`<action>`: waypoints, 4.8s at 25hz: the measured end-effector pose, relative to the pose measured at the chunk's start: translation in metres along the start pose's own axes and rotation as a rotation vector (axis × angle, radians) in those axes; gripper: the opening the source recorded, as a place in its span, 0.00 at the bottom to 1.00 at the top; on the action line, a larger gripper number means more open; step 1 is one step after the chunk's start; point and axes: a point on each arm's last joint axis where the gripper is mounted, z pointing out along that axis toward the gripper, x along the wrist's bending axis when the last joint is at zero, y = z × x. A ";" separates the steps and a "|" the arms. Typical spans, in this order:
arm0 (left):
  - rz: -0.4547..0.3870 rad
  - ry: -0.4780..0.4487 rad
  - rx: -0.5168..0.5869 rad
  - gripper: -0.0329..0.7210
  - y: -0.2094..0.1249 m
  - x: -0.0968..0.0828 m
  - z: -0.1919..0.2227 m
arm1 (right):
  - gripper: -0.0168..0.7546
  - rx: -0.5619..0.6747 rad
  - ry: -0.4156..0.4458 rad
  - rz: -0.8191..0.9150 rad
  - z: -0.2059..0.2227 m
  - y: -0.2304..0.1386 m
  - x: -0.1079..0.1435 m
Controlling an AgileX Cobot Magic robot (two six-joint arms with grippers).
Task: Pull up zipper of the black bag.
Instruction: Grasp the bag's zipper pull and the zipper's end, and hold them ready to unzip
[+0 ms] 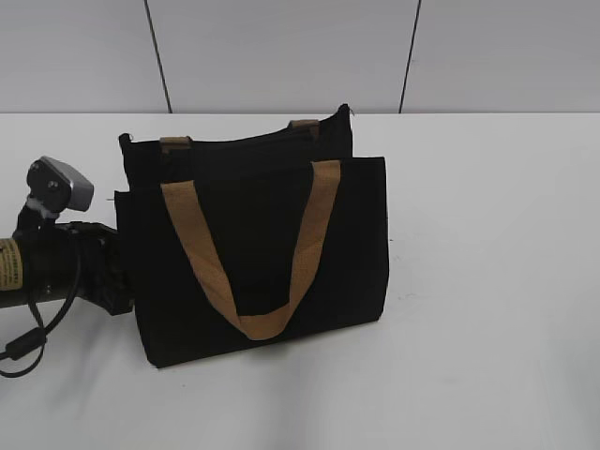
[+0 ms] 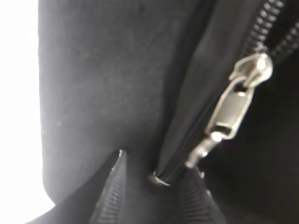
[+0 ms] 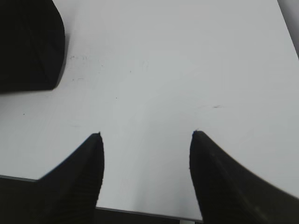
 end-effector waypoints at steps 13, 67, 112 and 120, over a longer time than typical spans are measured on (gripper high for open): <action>0.012 -0.015 0.001 0.08 0.000 -0.001 0.000 | 0.61 0.000 0.000 0.000 0.000 0.000 0.000; 0.106 0.213 -0.255 0.08 0.126 -0.051 -0.133 | 0.61 -0.002 0.005 0.003 0.000 0.000 0.000; 0.105 0.218 -0.253 0.08 0.126 -0.050 -0.133 | 0.61 0.180 0.736 -0.286 0.227 0.148 0.193; 0.105 0.218 -0.253 0.08 0.126 -0.050 -0.133 | 0.61 0.191 0.777 -0.356 0.249 0.133 0.240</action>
